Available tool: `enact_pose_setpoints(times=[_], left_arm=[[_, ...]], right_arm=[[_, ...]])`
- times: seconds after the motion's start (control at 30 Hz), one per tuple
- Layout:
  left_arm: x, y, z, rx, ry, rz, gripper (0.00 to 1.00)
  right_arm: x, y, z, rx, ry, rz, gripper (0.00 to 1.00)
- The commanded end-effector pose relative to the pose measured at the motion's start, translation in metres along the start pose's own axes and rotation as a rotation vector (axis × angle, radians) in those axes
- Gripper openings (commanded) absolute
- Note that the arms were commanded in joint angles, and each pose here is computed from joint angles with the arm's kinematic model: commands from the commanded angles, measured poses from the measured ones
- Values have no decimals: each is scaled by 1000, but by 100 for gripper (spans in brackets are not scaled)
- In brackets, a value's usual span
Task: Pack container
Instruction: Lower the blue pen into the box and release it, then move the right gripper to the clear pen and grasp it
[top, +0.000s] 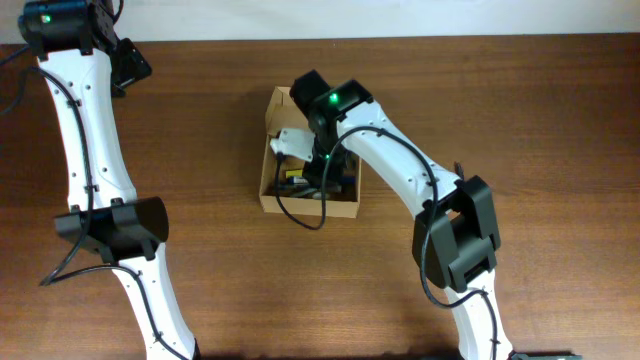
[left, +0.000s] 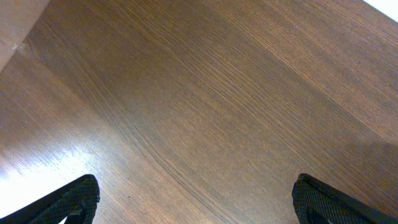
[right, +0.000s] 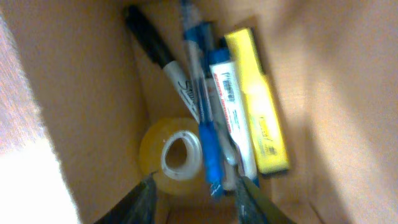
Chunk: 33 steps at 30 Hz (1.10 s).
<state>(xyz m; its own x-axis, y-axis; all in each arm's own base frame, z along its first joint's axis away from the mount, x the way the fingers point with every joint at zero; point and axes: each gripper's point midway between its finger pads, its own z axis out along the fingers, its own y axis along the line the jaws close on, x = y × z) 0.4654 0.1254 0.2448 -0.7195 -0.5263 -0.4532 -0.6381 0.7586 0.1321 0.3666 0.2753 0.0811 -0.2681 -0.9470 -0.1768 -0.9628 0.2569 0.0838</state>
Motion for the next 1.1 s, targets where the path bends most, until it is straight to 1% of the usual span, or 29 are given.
enact_pose_setpoints(times=[0.0, 0.1, 0.2, 0.27, 0.33, 0.43, 0.47, 0.57, 0.7, 0.83, 0.9, 1.0, 1.07], left_arm=[[-3, 7, -7, -7, -15, -1, 100], [-3, 7, -7, -7, -15, -1, 100], [-3, 7, -7, -7, -15, -1, 100], [-3, 7, -7, -7, -15, -1, 100], [-3, 7, -7, -7, -15, -1, 100], [-3, 7, -7, -7, -15, -1, 100], [-3, 7, -7, -7, -14, -1, 100], [-3, 7, -7, -7, -15, -1, 100], [-3, 7, -7, -7, -15, -1, 100], [-3, 7, -7, -7, -15, -1, 100], [-3, 7, -7, -7, -15, -1, 100], [-3, 7, -7, -7, -15, -1, 100], [-3, 7, -7, -7, -15, -1, 100]], right_arm=[[-15, -19, -102, 234, -101, 164, 39], [-8, -33, -159, 394, -145, 279, 40], [8, -46, -213, 507, -236, 395, 45], [37, -55, -243, 551, -273, 492, 47], [67, -67, -259, 577, -283, 593, 48], [127, -92, -271, 598, -275, 779, 48], [140, -97, -270, 587, -269, 811, 48], [184, -107, -244, 474, -233, 929, 48], [237, -108, -180, 343, -83, 1052, 48], [264, -100, -117, 231, -23, 1114, 49], [274, -92, -89, 182, 0, 1135, 52], [292, -74, -45, 127, 52, 1162, 53], [300, -66, -26, 107, 70, 1176, 52]])
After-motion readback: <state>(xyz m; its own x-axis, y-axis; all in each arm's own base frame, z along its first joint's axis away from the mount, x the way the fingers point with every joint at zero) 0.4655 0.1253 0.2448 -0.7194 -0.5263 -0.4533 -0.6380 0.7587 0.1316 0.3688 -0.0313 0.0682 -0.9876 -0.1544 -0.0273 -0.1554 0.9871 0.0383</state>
